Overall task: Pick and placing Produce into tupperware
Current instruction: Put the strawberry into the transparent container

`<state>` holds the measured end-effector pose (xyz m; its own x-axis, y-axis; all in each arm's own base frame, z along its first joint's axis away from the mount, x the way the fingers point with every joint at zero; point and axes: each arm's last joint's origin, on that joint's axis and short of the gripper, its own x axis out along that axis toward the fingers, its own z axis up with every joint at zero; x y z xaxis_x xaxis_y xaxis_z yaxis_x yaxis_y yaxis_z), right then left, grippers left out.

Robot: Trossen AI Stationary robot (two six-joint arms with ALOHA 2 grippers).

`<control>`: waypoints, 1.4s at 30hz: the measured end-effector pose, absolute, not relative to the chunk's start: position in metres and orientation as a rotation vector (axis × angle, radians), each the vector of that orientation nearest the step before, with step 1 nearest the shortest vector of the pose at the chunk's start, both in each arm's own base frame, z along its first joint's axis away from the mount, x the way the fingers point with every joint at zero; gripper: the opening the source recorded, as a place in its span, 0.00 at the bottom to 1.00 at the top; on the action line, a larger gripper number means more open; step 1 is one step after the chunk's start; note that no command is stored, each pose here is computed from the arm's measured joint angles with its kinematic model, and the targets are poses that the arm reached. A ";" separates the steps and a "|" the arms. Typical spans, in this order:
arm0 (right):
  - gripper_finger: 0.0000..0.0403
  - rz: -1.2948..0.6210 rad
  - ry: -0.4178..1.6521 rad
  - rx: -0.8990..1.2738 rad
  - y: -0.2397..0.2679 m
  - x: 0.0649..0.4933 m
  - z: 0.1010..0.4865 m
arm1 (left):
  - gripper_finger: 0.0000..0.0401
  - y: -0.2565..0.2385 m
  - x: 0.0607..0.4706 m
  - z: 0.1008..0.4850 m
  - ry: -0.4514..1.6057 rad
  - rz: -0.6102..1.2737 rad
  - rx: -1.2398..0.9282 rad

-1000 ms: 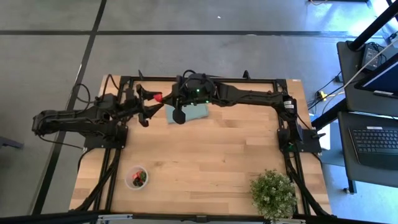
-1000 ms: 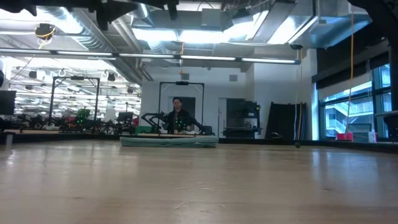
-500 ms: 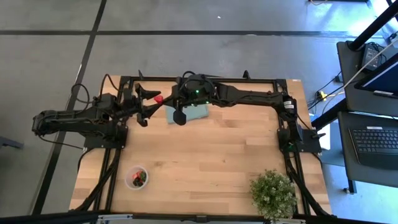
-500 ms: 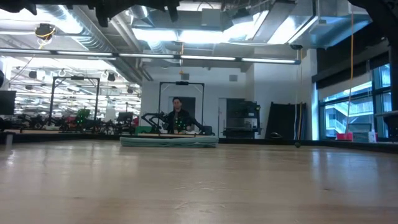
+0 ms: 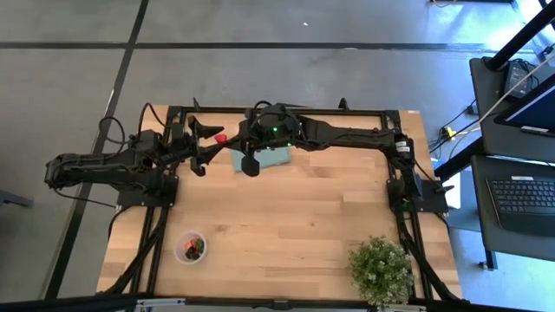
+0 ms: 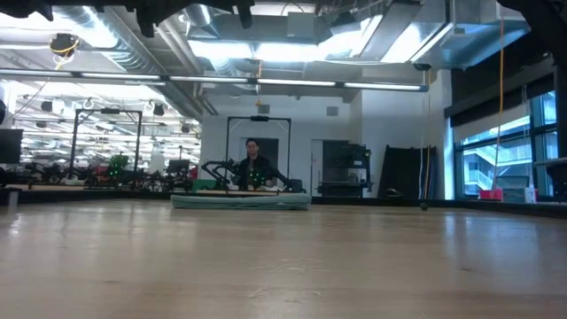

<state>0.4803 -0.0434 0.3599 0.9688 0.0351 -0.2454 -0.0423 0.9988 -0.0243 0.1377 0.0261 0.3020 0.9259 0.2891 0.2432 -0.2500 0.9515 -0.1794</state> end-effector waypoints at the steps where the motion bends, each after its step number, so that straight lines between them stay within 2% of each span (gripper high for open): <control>1: 0.00 0.039 0.247 -0.029 -0.043 0.480 0.360 | 0.61 0.026 0.138 0.302 -0.271 0.277 -0.147; 12: 0.00 0.039 0.247 -0.026 -0.043 0.480 0.360 | 0.48 0.026 0.138 0.302 -0.270 0.278 -0.142; 22: 0.00 0.039 0.239 -0.018 -0.043 0.481 0.361 | 0.48 0.027 0.144 0.298 -0.243 0.280 -0.143; 34: 0.00 0.041 0.242 -0.018 -0.042 0.480 0.361 | 0.40 0.027 0.143 0.302 -0.281 0.276 -0.123; 42: 0.00 0.043 0.246 -0.018 -0.041 0.480 0.360 | 0.40 0.026 0.143 0.302 -0.281 0.253 -0.143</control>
<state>0.4804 -0.0414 0.3604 0.9690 0.0403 -0.2437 -0.0446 0.9989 -0.0124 0.1432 0.0263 0.3022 0.9294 0.2657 0.2561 -0.2261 0.9585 -0.1739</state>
